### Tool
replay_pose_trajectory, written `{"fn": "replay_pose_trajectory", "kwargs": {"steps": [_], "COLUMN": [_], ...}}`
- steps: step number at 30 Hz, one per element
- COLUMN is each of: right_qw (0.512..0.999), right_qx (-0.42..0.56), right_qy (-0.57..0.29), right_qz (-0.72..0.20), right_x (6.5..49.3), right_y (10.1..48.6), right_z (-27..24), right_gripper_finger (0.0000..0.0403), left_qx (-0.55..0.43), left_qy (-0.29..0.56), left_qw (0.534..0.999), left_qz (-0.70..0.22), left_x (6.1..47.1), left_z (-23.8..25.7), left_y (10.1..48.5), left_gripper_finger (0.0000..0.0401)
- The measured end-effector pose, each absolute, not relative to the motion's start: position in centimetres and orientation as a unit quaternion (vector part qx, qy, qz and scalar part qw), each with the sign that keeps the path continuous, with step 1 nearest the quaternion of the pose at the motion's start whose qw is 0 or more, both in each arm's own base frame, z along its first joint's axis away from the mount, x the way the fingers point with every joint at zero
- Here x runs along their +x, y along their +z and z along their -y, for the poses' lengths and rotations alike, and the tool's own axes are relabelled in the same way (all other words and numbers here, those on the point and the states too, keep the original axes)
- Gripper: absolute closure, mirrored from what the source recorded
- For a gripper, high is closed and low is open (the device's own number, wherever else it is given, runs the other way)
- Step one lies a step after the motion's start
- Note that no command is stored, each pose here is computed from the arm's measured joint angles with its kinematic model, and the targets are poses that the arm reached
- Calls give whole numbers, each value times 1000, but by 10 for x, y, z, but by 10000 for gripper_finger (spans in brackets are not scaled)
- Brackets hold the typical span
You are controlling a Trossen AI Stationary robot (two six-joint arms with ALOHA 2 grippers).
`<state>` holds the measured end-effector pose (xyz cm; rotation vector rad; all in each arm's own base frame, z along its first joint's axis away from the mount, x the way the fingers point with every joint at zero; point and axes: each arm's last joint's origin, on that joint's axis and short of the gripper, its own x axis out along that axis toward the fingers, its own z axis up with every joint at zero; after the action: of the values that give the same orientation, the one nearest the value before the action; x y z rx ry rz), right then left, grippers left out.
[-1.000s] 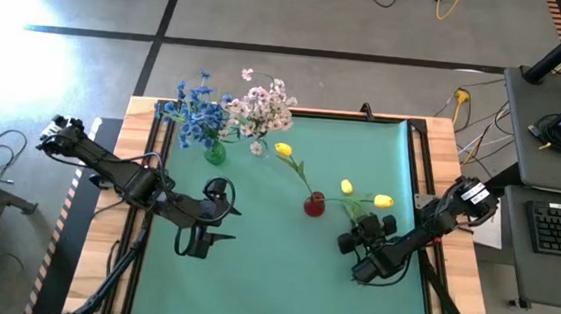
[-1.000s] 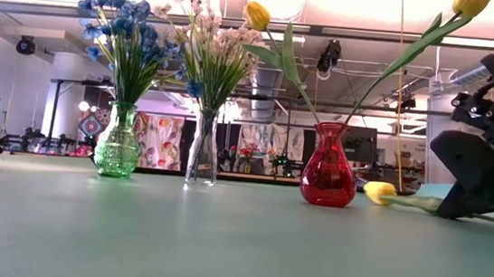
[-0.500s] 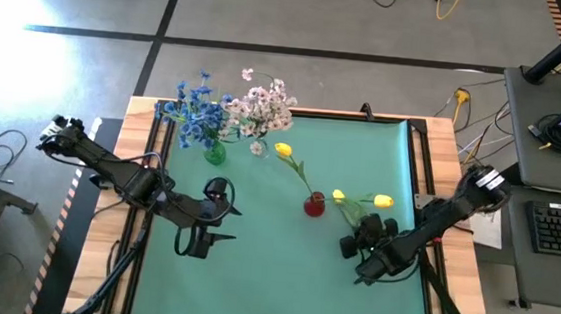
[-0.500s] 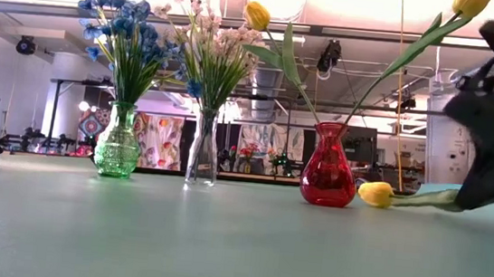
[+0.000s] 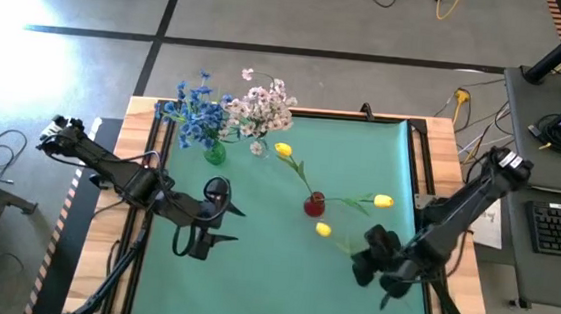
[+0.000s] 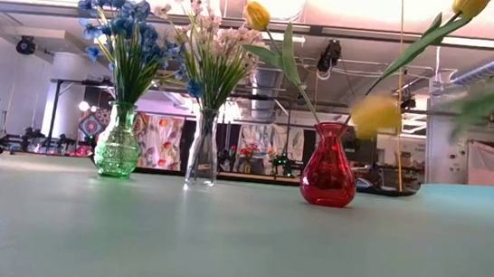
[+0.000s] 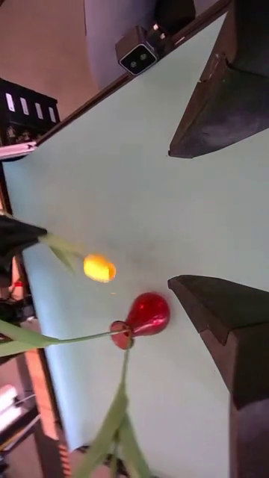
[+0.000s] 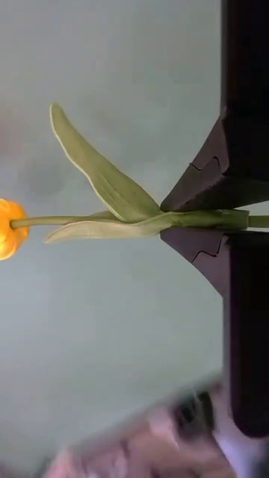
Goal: Sort flowers into vase by color
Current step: Put the yellow flower into the red vase
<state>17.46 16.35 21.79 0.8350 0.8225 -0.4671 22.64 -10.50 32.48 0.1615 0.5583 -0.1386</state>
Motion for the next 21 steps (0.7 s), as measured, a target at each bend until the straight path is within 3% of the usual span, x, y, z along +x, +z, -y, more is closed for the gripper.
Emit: {"fn": "replay_pose_trajectory", "kwargs": {"steps": [5, 9, 16, 21], "right_qw": [888, 941, 972, 982], "right_qx": [349, 272, 166, 114], "right_qy": [-125, -135, -164, -134], "right_qz": [-274, -150, -27, 70], "right_x": [181, 195, 238, 266], "right_y": [240, 247, 255, 265], "right_z": [-185, -194, -199, -196], "right_gripper_finger": [380, 380, 380, 380], "left_qx": [106, 138, 156, 151], "left_qy": [-81, -91, -95, -92], "left_qw": [961, 964, 975, 978], "left_qz": [-243, -206, -127, -108], "left_x": [234, 243, 266, 282], "left_z": [109, 114, 125, 132], "left_y": [324, 320, 310, 300], "left_gripper_finger": [145, 145, 145, 145]}}
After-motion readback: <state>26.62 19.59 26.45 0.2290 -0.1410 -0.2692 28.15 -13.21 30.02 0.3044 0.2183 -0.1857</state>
